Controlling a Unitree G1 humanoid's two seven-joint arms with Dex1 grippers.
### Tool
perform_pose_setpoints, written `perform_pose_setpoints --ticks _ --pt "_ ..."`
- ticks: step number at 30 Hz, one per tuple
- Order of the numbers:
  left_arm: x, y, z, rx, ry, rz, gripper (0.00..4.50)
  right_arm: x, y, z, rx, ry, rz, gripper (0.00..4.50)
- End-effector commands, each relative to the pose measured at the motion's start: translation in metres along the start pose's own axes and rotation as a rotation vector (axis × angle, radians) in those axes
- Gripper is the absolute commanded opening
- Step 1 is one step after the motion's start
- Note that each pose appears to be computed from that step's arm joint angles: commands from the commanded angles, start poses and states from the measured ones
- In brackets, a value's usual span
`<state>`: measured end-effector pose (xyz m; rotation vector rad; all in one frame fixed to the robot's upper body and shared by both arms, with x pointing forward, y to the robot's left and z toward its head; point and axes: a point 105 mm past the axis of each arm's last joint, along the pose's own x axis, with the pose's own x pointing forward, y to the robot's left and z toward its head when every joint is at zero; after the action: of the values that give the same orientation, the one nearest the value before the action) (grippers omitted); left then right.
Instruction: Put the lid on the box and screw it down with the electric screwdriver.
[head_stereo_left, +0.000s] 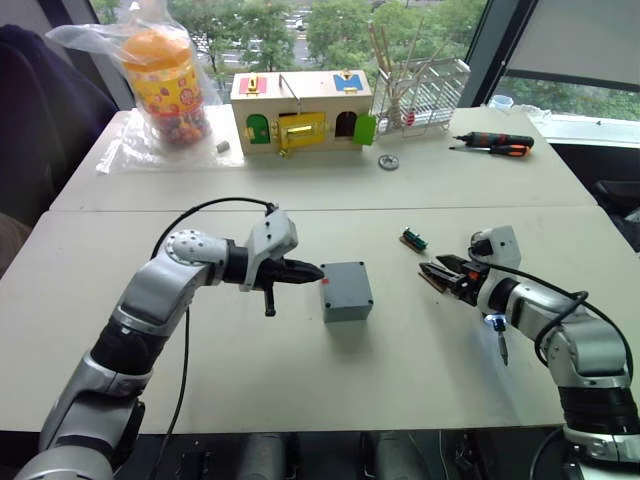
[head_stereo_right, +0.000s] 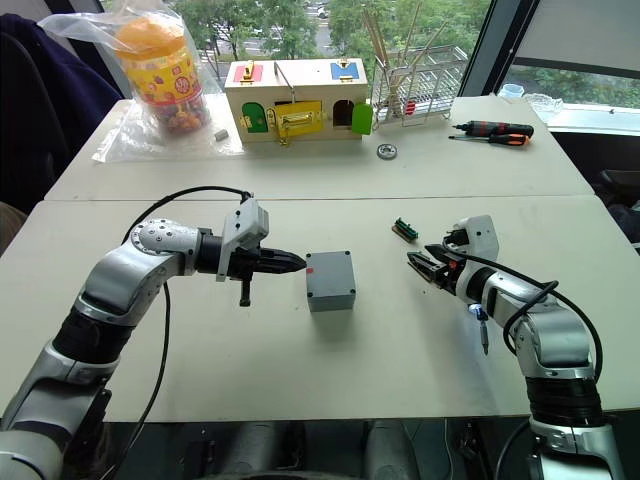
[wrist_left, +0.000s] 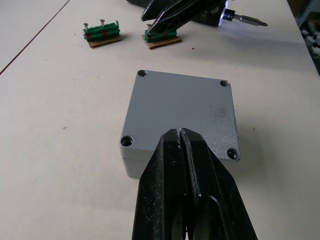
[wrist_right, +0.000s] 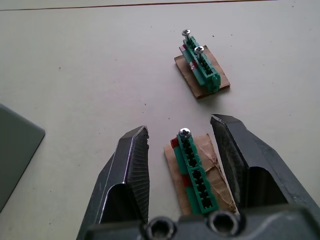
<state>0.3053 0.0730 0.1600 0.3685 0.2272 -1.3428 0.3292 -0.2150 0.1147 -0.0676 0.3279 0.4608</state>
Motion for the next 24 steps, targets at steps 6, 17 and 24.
perform_pose_setpoints --ticks 6,17,24 --pt "0.000 -0.002 0.005 0.044 -0.002 0.000 0.00 0.000 0.004 0.008 -0.039 -0.027 0.011 0.21" --pt "-0.003 0.000 0.011 0.034 -0.031 0.010 0.00 -0.004 0.001 0.014 -0.056 -0.037 -0.009 0.06" --pt "-0.005 0.003 0.012 0.025 -0.043 0.017 0.00 -0.012 0.005 0.032 -0.082 -0.076 0.007 0.06"
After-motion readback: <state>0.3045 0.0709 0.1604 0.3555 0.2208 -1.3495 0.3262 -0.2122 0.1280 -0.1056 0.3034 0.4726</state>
